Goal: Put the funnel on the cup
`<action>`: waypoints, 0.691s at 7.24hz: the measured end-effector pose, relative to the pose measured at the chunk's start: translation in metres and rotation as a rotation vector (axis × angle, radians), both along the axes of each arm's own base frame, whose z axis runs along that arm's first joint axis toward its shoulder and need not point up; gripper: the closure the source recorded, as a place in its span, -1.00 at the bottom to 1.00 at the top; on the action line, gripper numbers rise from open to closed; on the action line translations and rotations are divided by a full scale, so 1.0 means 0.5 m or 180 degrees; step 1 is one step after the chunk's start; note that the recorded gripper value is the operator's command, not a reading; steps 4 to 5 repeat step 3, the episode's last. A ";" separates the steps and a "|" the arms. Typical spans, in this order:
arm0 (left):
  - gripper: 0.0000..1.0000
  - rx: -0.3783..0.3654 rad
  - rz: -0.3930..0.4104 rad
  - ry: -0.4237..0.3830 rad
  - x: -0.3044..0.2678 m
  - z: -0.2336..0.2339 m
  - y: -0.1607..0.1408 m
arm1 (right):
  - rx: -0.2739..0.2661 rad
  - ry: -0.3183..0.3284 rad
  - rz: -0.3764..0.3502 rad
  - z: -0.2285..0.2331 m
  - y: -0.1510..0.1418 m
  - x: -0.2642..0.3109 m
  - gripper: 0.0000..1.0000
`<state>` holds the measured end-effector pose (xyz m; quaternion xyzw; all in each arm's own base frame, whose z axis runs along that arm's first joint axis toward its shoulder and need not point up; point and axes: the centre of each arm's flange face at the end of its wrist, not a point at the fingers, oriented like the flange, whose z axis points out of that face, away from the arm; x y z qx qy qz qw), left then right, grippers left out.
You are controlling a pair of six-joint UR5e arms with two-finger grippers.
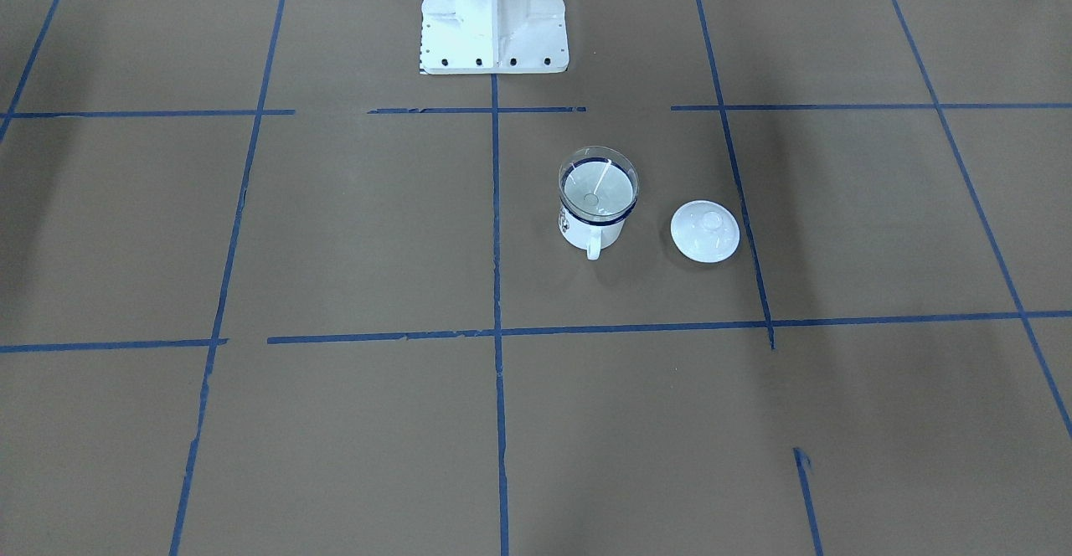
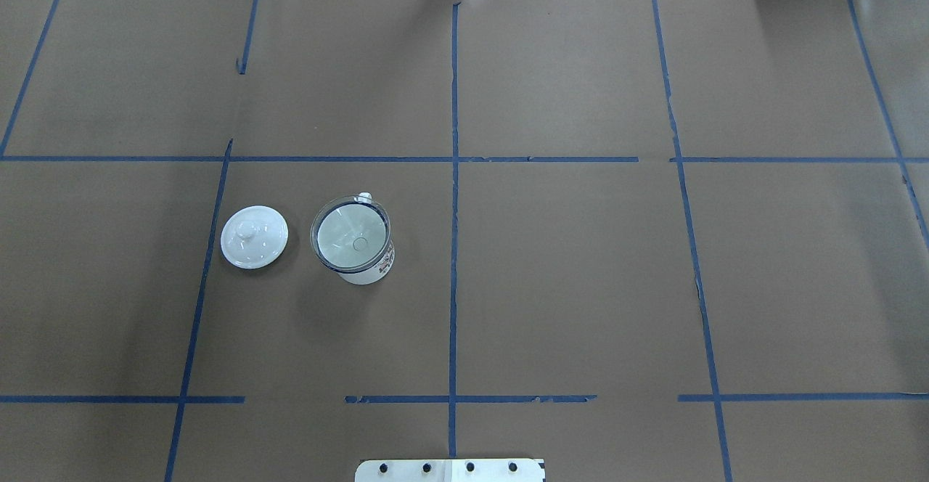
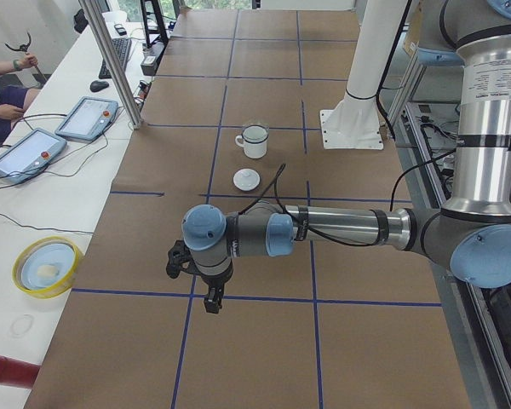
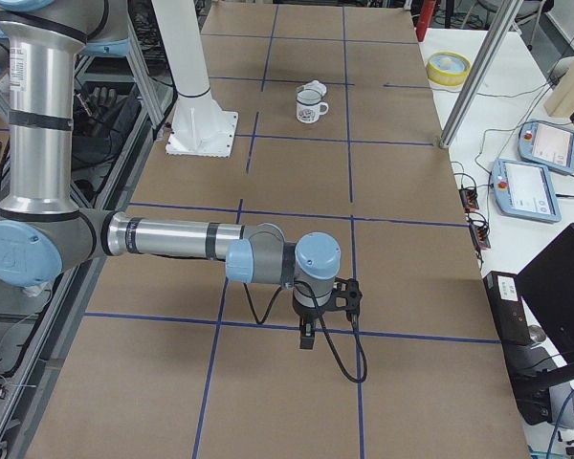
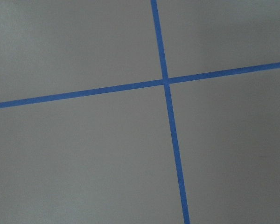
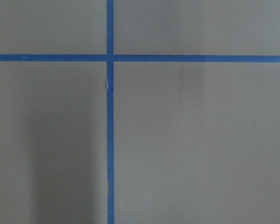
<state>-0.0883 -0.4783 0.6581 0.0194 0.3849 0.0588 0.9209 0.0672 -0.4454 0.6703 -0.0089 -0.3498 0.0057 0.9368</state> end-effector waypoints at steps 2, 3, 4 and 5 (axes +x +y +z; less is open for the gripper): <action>-1.00 -0.0040 -0.0002 -0.0004 -0.001 0.020 0.001 | 0.0001 0.0000 0.0000 0.000 0.000 0.000 -1.00; -1.00 0.0000 -0.0007 -0.0009 -0.001 0.007 -0.001 | 0.0001 0.0000 0.0000 0.000 0.000 0.000 -1.00; -1.00 0.0000 -0.0007 -0.0009 -0.001 0.007 -0.001 | 0.0001 0.0000 0.0000 0.000 0.000 0.000 -1.00; -1.00 0.0000 -0.0007 -0.0009 -0.001 0.007 -0.001 | 0.0001 0.0000 0.0000 0.000 0.000 0.000 -1.00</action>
